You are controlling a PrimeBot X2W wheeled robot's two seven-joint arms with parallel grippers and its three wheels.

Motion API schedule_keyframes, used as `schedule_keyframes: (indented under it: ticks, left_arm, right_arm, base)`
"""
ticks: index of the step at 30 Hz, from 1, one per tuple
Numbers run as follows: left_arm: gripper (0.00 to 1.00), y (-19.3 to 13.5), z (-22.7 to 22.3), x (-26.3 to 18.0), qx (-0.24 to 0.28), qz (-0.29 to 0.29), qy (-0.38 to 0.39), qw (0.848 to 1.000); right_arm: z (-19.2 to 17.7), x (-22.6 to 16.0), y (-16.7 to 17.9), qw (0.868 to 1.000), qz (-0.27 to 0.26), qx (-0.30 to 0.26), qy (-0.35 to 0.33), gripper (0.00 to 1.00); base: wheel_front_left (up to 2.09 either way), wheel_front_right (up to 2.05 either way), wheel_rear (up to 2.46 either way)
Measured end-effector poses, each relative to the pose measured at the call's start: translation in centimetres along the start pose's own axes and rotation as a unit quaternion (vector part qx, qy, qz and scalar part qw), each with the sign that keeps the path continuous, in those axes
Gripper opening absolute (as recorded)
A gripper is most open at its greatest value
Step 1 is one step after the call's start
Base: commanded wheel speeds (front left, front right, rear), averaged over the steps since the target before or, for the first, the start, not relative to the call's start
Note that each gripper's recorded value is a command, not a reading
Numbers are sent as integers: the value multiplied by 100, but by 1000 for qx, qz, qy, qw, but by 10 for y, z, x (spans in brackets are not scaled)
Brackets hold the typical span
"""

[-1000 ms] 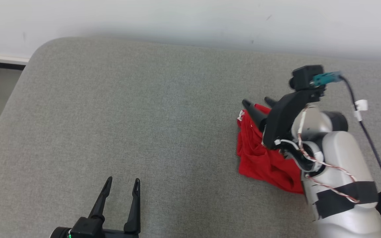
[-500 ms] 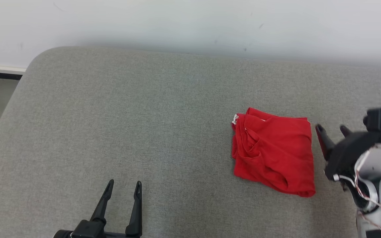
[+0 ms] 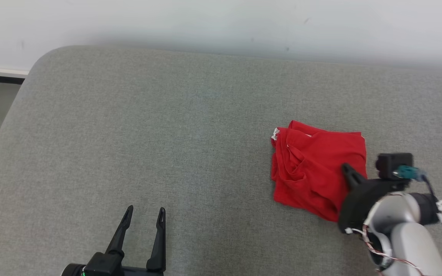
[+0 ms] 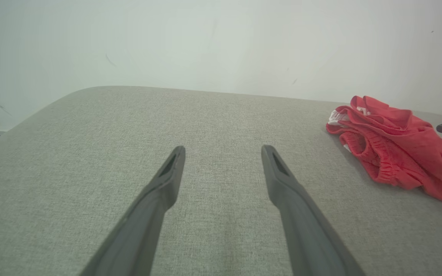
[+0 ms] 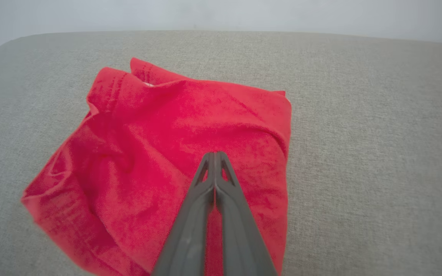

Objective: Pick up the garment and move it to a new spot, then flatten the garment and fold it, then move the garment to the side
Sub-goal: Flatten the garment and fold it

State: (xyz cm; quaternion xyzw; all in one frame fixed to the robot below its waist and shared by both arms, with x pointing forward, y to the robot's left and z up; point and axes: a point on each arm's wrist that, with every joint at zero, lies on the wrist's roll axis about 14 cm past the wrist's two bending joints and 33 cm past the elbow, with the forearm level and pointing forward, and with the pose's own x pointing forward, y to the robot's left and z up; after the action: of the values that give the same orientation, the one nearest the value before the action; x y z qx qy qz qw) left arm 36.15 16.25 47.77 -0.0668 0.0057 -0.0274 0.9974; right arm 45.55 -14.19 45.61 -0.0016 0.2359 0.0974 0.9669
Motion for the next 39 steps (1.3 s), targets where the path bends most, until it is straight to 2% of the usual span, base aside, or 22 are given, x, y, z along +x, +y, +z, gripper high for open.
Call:
schedule_keyframes:
  ticks: [6, 9, 18, 23, 27, 32, 39]
  left_arm:
    - [100, 4, 0, 0, 2, 3, 0, 1000]
    - [100, 6, 1, -2, 2, 7, 0, 1000]
    - [100, 9, 3, -9, 2, 13, -4, 1000]
    - [100, 5, 3, -9, 1, 7, -5, 1000]
    - [100, 3, 4, -8, 1, 4, -6, 1000]
    - [100, 2, 4, -9, 1, 3, -5, 1000]
    - [100, 1, 2, -4, 2, 0, -3, 1000]
  right_arm:
    - [0, 14, 37, 999, 44, -26, -4, 0]
    - [-13, 19, 58, 996, 69, -54, 14, 0]
    - [-52, 4, 109, 985, 138, -85, 65, 0]
    - [-65, -8, 130, 979, 173, -70, 85, 0]
    - [-42, -14, 143, 978, 200, -23, 55, 0]
    - [11, -15, 129, 982, 185, -1, -24, 0]
    - [33, 6, 64, 996, 83, -6, -43, 0]
  base:
    - [0, 0, 0]
    - [0, 0, 0]
    - [0, 0, 0]
    - [0, 0, 0]
    - [0, 0, 0]
    - [0, 0, 0]
    - [0, 0, 0]
